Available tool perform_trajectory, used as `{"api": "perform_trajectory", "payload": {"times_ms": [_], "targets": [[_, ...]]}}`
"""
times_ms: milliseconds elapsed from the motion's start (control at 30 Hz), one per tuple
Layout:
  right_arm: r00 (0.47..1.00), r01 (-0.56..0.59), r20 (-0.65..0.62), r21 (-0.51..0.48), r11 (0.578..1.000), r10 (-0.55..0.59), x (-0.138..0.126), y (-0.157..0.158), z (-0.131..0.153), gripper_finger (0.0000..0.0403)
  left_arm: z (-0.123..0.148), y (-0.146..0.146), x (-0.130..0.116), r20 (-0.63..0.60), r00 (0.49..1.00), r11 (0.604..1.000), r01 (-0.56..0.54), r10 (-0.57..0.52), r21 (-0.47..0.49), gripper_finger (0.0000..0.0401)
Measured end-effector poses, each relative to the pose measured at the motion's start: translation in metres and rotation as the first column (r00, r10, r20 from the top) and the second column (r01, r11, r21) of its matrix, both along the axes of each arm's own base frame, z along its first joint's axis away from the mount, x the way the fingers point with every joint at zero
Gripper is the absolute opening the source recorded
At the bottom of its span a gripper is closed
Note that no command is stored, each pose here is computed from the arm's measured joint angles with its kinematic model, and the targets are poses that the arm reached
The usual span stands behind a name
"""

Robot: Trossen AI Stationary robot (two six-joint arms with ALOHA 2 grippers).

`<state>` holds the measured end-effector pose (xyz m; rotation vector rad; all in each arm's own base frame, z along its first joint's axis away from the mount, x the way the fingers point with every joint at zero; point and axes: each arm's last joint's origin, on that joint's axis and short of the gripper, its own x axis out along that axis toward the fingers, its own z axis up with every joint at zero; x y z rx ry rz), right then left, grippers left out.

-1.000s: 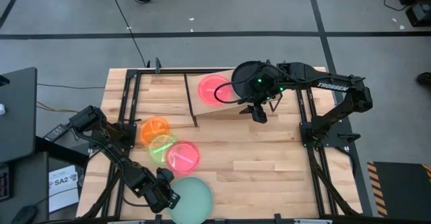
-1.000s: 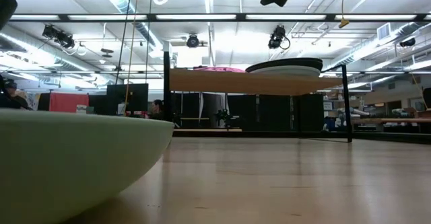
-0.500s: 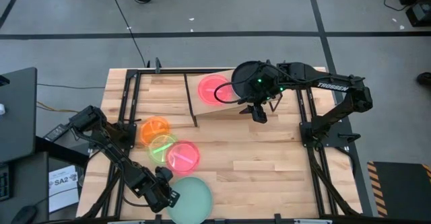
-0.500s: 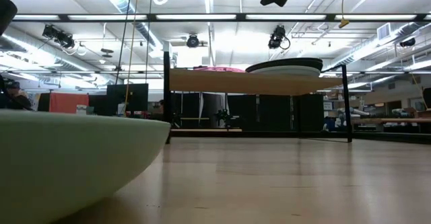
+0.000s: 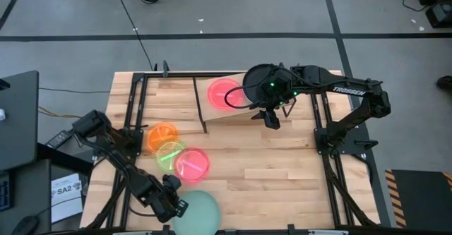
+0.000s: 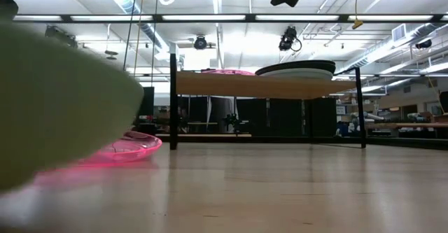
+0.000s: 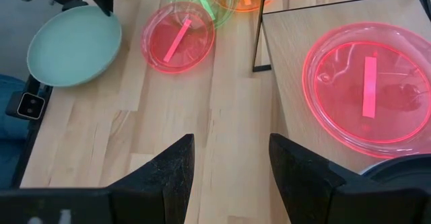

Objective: Place and stack plates onto a shelf
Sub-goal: Stack the large light blue plate on top of the large black plate on the shelf

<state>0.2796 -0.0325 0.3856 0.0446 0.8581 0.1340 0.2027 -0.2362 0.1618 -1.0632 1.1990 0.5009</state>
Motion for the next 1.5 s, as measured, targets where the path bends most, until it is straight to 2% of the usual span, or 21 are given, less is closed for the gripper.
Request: {"api": "perform_trajectory", "payload": {"times_ms": [300,533,733,867,1000,1200,1500], "targets": [[1.000,0.000,0.000,0.000,1.000,0.000,0.000,0.000,0.000,0.0197,0.038,0.019,-0.006,0.137,0.990,0.999,-0.024,0.019,0.039,0.0010],[0.999,0.033,-0.007,0.029,0.999,-0.032,0.000,0.000,0.000,0.0197,0.071,0.063,-0.003,0.258,0.965,0.976,-0.108,0.057,0.187,0.0010],[0.999,0.032,-0.006,0.029,0.999,-0.032,0.000,0.000,0.000,0.0197,0.090,0.111,0.012,0.350,0.935,0.910,-0.197,0.062,0.365,0.0010],[0.999,0.045,-0.009,0.037,0.998,-0.045,0.000,0.000,0.000,0.0197,0.097,0.142,0.023,0.362,0.930,0.856,-0.237,0.063,0.459,0.0010],[0.990,0.142,-0.025,0.021,0.990,-0.142,0.000,-0.002,-0.001,0.0197,0.100,0.168,0.033,0.358,0.932,0.809,-0.252,0.055,0.532,0.0009],[0.954,0.281,-0.105,-0.008,0.960,-0.280,-0.006,-0.006,-0.005,0.0197,0.107,0.196,0.048,0.392,0.920,0.754,-0.271,0.020,0.598,0.0009],[0.922,0.371,-0.136,0.042,0.928,-0.363,-0.008,-0.008,-0.006,0.0197,0.116,0.227,0.060,0.451,0.892,0.669,-0.345,0.017,0.658,0.0010]]}}
